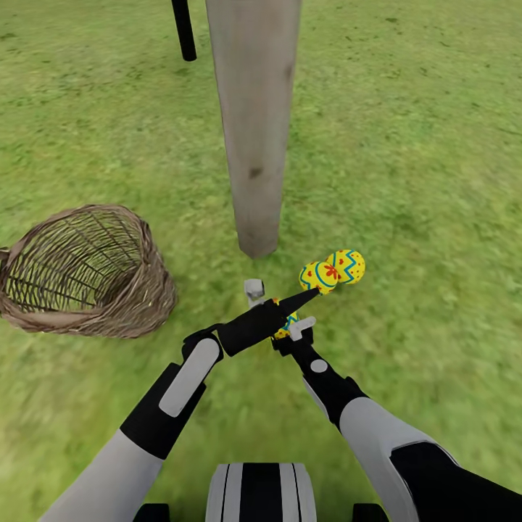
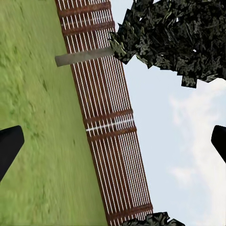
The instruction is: Take the three Easter eggs out of the wicker basket on the lawn in the garden, then place them on the lawn next to a single tree (choose any tree) so that all three eggs are next to the same tree and none are left in the basket.
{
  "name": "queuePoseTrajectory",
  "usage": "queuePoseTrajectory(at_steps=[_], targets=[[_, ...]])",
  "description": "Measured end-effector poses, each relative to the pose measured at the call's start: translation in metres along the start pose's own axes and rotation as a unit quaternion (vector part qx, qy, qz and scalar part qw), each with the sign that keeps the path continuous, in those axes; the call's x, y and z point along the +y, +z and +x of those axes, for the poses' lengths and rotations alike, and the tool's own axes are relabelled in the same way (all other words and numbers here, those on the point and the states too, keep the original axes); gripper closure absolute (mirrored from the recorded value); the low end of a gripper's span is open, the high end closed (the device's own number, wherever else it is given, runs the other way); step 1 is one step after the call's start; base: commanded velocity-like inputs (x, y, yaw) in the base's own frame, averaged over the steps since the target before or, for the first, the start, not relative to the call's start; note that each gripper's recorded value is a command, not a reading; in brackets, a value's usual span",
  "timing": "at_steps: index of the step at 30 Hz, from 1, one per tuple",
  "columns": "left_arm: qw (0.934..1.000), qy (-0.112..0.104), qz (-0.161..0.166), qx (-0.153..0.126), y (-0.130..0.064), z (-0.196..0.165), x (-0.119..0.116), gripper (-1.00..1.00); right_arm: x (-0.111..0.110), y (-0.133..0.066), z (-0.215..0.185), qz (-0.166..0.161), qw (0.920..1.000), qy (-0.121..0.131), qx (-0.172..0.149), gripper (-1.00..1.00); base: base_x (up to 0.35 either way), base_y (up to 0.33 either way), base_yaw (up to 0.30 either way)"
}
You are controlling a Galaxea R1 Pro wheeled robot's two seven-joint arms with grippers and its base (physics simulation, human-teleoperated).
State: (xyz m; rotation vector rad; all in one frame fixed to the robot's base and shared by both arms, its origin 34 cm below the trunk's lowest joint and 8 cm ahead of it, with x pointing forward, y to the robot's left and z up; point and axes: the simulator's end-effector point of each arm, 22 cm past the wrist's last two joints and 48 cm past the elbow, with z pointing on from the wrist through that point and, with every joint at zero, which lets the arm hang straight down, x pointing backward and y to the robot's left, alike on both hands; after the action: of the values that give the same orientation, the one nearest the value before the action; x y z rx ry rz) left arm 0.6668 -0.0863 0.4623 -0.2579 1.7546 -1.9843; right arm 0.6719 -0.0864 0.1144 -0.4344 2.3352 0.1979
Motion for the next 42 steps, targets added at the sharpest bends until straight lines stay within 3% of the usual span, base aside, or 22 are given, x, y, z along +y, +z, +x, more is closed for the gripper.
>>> queuePoseTrajectory(at_steps=[42], targets=[[1.0000, -0.001, 0.005, 0.000, 0.000, 0.000, -0.002, -1.00, -0.006, 0.004, -0.013, 0.006, 0.9999, 0.004, -0.011, 1.00, 0.065, -0.006, 0.000]])
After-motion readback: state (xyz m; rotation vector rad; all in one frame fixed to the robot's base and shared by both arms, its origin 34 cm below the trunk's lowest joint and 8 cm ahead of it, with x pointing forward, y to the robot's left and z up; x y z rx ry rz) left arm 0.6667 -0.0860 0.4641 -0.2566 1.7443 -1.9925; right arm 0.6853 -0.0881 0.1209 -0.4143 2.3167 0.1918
